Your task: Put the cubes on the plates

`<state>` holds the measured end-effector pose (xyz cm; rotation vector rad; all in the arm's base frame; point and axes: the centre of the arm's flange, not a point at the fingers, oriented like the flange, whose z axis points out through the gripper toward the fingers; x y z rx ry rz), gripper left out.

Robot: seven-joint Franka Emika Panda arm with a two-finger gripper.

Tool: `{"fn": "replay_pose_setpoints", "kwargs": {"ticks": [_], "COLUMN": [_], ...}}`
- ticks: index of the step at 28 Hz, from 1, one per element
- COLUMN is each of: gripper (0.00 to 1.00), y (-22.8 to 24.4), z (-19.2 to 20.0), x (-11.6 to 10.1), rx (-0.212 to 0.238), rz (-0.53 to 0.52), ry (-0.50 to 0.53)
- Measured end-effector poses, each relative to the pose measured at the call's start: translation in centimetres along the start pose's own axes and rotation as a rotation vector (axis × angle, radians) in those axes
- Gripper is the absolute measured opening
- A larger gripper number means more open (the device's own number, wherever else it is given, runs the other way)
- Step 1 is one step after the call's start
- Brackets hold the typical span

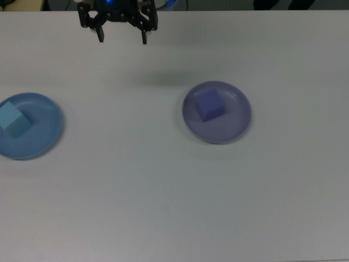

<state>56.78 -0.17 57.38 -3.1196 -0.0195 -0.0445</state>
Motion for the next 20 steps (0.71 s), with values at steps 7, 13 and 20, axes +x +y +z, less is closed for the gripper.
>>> {"fn": "replay_pose_setpoints", "kwargs": {"ticks": [7, 13, 20], "gripper": [1.00, 1.00, 1.00], "y": [0.02, -0.01, 0.05], "z": [0.02, 0.02, 0.02], "x": [-0.02, -0.02, -0.02], "rx": [-0.003, -0.004, -0.041], "rz": [-0.050, -0.054, -0.067], "ry": [-0.002, -0.002, -0.004]}}
